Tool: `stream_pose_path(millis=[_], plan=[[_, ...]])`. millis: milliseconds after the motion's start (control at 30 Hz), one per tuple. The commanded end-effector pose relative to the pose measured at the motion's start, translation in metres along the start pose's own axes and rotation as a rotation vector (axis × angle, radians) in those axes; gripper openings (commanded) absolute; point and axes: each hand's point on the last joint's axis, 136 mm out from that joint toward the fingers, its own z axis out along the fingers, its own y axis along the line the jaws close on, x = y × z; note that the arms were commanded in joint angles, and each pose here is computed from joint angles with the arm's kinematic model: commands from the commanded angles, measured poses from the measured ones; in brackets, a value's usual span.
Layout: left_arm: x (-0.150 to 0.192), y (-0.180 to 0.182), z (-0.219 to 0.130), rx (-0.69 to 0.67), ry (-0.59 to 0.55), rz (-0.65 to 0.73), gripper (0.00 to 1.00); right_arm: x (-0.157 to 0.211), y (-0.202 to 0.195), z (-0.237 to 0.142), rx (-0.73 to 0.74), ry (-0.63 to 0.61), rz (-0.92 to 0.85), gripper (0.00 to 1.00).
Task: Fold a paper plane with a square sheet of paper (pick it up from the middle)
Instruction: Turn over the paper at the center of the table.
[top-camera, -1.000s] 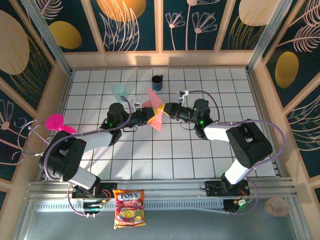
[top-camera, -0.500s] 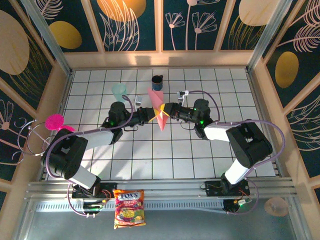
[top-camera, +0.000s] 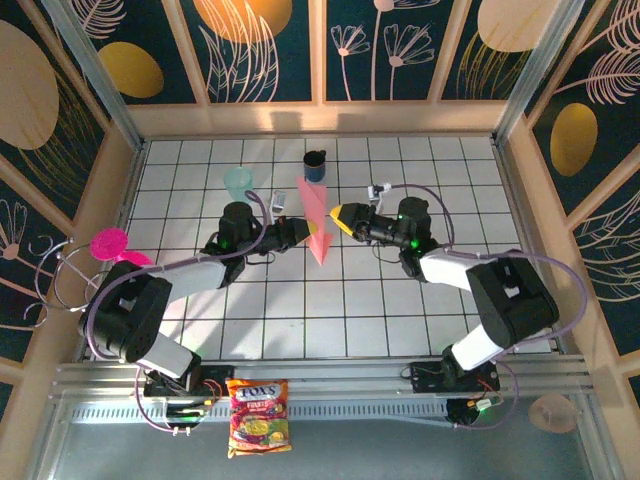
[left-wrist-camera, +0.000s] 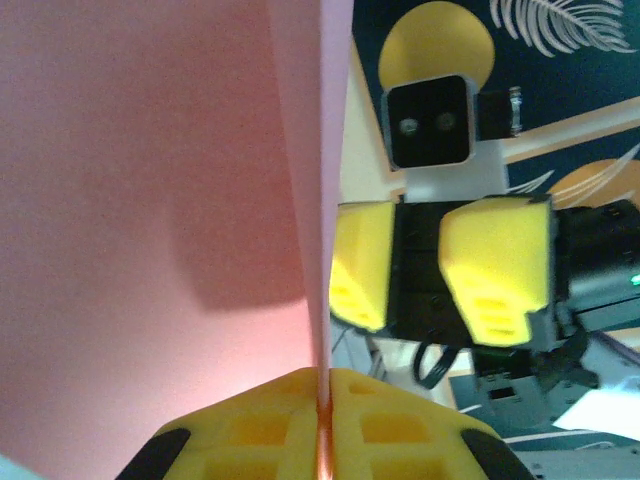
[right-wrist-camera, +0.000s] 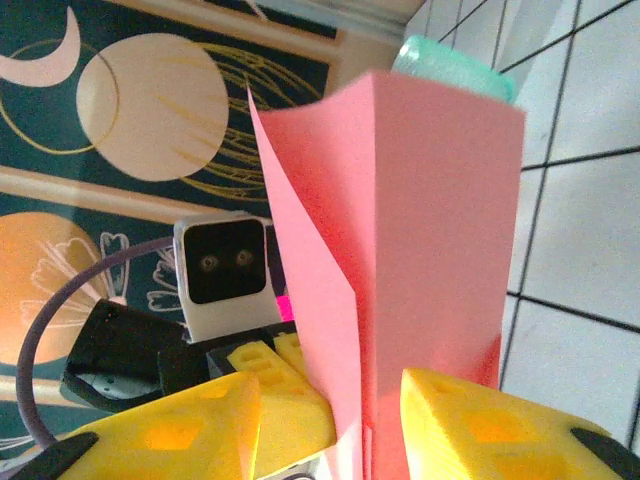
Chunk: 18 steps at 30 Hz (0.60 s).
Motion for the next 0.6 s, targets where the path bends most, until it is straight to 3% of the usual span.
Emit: stream_pose_path(millis=[0, 200, 333, 567], plan=[[-0.008, 0.008, -0.003, -0.121, -0.005, 0.094, 0.12, -0.014, -0.011, -0.015, 0.116, -0.073, -0.063, 0.45], [-0.034, 0.066, -0.034, -0.639, -0.019, 0.220, 0.12, -0.029, -0.024, -0.036, 0.315, -0.166, -0.143, 0.47], [-0.055, 0.085, -0.065, -0.930, -0.041, 0.309, 0.11, -0.036, -0.037, -0.047, 0.435, -0.199, -0.155, 0.46], [-0.064, 0.113, -0.092, -1.385, -0.002, 0.493, 0.11, -0.036, -0.044, -0.054, 0.477, -0.224, -0.146, 0.46]])
